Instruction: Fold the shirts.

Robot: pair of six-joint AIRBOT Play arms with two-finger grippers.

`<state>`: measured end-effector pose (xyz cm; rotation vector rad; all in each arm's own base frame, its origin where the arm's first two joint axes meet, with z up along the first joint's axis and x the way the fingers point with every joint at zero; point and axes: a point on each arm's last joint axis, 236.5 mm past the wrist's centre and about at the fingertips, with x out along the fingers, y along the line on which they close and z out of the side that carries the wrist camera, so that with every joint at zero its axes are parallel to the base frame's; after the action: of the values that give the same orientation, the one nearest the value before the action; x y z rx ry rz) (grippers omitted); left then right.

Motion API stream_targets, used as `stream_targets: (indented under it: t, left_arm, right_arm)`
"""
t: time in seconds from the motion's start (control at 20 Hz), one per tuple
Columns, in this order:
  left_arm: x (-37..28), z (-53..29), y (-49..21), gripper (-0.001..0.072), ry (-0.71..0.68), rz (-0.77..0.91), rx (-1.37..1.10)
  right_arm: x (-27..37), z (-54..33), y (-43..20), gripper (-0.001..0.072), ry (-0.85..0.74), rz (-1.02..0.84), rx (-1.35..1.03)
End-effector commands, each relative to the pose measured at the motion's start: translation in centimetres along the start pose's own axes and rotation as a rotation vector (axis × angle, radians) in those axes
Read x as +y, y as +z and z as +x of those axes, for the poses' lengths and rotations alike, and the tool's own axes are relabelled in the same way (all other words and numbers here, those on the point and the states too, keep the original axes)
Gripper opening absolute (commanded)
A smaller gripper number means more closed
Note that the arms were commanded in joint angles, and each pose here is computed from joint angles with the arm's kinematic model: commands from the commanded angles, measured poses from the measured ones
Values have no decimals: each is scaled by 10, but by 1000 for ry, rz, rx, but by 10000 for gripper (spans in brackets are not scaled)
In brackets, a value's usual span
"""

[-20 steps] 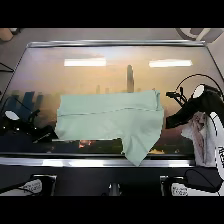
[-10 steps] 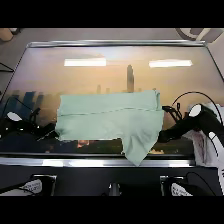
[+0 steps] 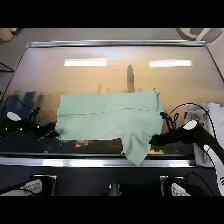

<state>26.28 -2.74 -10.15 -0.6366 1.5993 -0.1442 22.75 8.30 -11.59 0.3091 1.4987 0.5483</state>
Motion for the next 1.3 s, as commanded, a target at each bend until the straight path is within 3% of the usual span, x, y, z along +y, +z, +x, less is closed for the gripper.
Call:
stream_targets:
  t: [0.0,0.15,0.4,0.65,0.9,0.95,1.0,1.05,1.25]
  left_arm:
    - [-6,-7,7,28,-9,35,-27]
    - [-35,-43,37,26,-53,123,-162]
    - [-70,-104,112,23,-61,118,-397]
    - [-87,-78,183,25,-73,118,-355]
    - [-76,-42,218,31,-85,-13,-301]
    - [-72,-36,218,150,-83,-20,-289]
    - [-71,-33,218,472,-81,-17,-284]
    - [-70,-36,219,624,-76,23,-290]
    - [-73,-64,218,595,-25,183,-346]
  right_arm:
    - [6,-7,14,20,10,-65,-42]
    - [23,-53,59,16,0,-200,-116]
    - [16,-145,203,15,-175,-305,-451]
    - [-14,-117,308,16,-127,-181,-566]
    - [-44,-60,323,34,-112,-86,-519]
    - [-45,-59,321,201,-120,-121,-509]
    - [-43,-64,318,562,-127,-189,-497]
    - [-42,-73,311,702,-142,-254,-477]
    - [-91,-99,275,720,-256,-181,-365]
